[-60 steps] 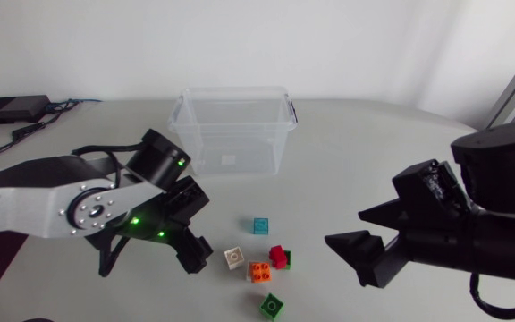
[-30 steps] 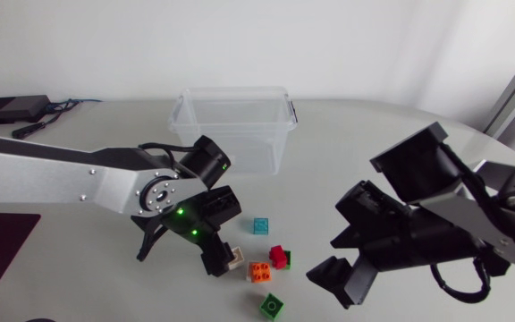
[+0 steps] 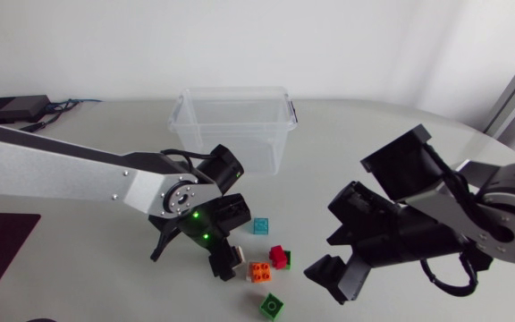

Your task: Place the duplo bricks in the container

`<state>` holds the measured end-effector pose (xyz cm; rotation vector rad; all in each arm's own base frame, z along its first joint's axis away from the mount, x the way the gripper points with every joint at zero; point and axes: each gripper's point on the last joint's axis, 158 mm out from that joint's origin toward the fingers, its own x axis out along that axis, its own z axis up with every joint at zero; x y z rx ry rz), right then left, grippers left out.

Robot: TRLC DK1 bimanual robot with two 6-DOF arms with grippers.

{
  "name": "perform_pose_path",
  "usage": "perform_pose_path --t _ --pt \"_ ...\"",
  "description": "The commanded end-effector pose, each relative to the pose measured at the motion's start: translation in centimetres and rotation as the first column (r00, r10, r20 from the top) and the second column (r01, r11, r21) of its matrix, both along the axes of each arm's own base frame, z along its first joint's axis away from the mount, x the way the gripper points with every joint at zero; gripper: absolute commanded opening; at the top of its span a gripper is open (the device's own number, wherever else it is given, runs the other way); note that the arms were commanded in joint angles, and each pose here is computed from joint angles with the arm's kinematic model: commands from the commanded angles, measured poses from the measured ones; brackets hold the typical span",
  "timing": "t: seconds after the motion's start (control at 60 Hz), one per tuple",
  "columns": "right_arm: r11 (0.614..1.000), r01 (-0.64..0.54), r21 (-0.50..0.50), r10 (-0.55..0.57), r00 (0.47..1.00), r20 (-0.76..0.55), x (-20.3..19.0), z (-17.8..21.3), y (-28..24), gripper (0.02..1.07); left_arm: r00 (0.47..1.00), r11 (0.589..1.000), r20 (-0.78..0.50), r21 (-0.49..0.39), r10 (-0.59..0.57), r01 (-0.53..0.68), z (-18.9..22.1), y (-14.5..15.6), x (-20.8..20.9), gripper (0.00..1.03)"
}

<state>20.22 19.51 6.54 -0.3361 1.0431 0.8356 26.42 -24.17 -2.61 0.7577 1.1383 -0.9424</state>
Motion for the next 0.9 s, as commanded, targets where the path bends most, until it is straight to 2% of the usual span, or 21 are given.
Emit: perform_pose_path --t 0.0,0.183,0.433,0.6,0.8,0.883 --pt "1.000 -0.015 -0.024 0.015 1.000 -0.003 0.0 -0.6 -0.3 1.02 0.999 0.999 0.039 -0.029 -0.015 0.016 1.6 -0.7 1.2 0.75" --pt "0.999 -0.023 -0.037 0.022 1.000 -0.020 -0.6 -1.5 -0.7 1.02 0.995 0.997 0.096 -0.075 0.021 -0.013 4.2 -0.5 2.9 0.76" --pt "0.999 -0.033 -0.037 0.032 0.999 -0.017 -1.0 -1.6 -0.7 1.02 0.992 0.995 0.117 -0.094 0.037 -0.026 6.7 0.7 2.5 0.82" --pt "0.999 -0.036 -0.033 0.035 0.999 -0.010 -0.8 -1.4 -0.6 1.02 0.998 0.998 0.061 -0.057 0.032 -0.029 4.4 2.0 1.5 0.84" --pt "0.999 -0.032 -0.035 0.031 0.999 -0.017 -0.9 -1.6 -0.6 1.02 0.997 0.997 0.076 -0.072 -0.004 0.009 3.8 0.5 1.7 0.84" --pt "0.999 -0.032 -0.031 0.032 0.999 -0.015 -1.1 -1.5 -0.7 1.02 0.998 0.998 0.063 -0.051 0.030 -0.027 2.9 0.1 2.7 0.83"
